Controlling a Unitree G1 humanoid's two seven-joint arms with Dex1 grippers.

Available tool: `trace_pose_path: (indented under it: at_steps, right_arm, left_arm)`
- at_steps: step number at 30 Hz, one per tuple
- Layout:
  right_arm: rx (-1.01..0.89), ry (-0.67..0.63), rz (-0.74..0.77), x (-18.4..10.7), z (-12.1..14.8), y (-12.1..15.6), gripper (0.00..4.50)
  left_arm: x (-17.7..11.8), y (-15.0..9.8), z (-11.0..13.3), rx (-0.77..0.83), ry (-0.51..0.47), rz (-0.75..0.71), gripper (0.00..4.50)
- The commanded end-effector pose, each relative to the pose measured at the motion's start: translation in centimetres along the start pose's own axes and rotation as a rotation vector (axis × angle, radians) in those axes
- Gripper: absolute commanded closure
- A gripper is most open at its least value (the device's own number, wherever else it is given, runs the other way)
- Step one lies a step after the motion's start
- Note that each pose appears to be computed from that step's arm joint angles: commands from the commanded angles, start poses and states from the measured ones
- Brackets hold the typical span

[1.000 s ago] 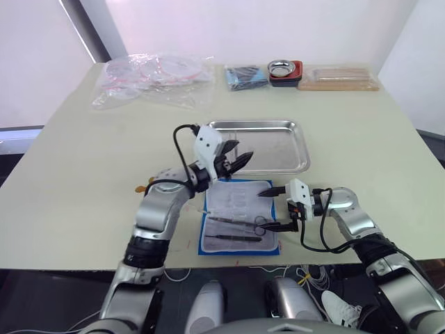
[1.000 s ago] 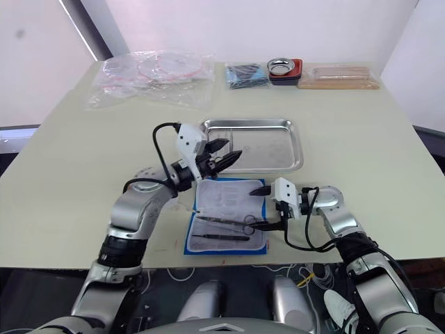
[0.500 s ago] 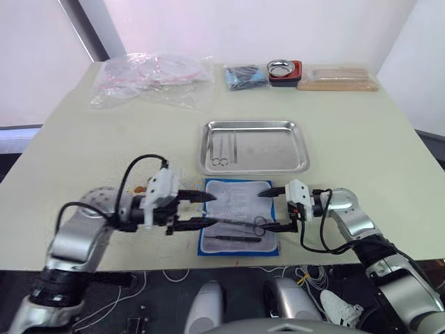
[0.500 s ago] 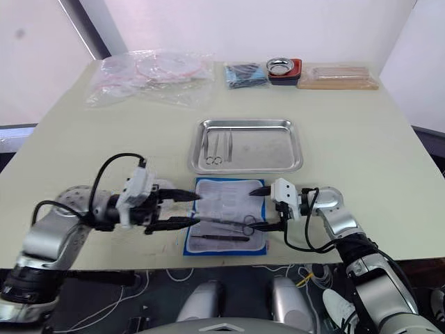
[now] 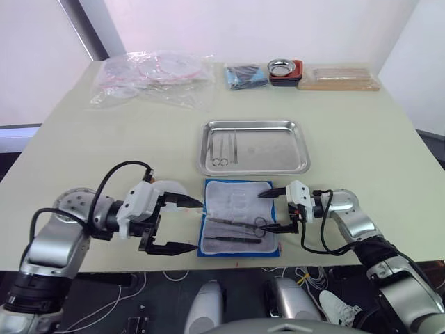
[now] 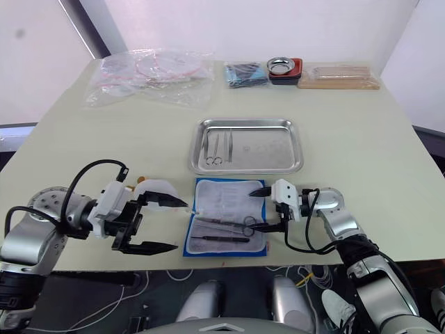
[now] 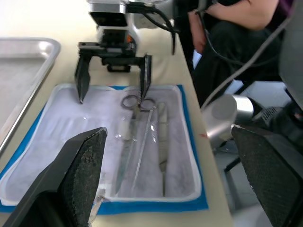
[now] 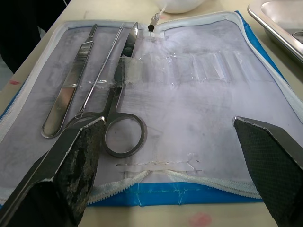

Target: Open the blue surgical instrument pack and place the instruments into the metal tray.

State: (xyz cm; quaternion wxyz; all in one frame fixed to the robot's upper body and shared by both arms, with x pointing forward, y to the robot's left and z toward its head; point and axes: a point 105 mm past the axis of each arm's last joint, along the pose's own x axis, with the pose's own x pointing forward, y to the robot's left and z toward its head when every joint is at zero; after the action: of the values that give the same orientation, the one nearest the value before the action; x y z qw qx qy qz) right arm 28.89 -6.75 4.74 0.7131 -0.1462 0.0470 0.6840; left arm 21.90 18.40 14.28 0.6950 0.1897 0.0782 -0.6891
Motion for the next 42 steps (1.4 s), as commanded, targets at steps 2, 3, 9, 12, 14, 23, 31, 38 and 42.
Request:
trace_pose_path:
  at_steps: [2, 3, 9, 12, 14, 23, 31, 38, 42]
  right_arm:
    - [0.166, 0.195, 0.016, -1.2, -5.7, 2.5, 0.0]
    - [0.164, 0.195, 0.014, -1.3, -5.7, 2.5, 0.0]
    - [0.151, 0.183, 0.006, -1.5, -5.1, 2.1, 0.0]
    - [0.136, 0.16, 0.001, -1.6, -4.3, 1.9, 0.0]
    - [0.115, 0.154, -0.004, -1.7, -3.8, 1.8, 0.0]
    - [0.022, 0.026, -0.075, -2.1, 0.6, 0.8, 0.0]
    - [-0.02, -0.055, -0.123, -3.4, 3.7, 0.6, 0.0]
    - [-0.046, -0.076, -0.13, -5.0, 5.7, 0.9, 0.0]
    - [-0.062, -0.104, -0.144, -6.5, 7.1, 1.2, 0.0]
  left_arm:
    - [-1.0, -0.6, 0.9, 0.043, -0.006, -0.018, 0.07]
    - [-1.1, -0.6, 0.8, 0.047, -0.002, -0.019, 0.07]
    - [-0.7, -0.8, 0.9, 0.055, -0.011, -0.02, 0.07]
    - [-0.3, -0.9, 0.9, 0.056, -0.02, -0.02, 0.07]
    - [-0.1, -0.7, 1.0, 0.052, -0.035, -0.008, 0.07]
    - [1.2, -0.6, 0.4, 0.05, -0.072, 0.018, 0.07]
    - [2.0, -0.7, -0.3, 0.051, -0.078, 0.008, 0.07]
    - [2.9, -0.7, -1.0, 0.051, -0.089, 0.0, 0.07]
    - [3.4, -0.4, -1.7, 0.051, -0.088, -0.001, 0.07]
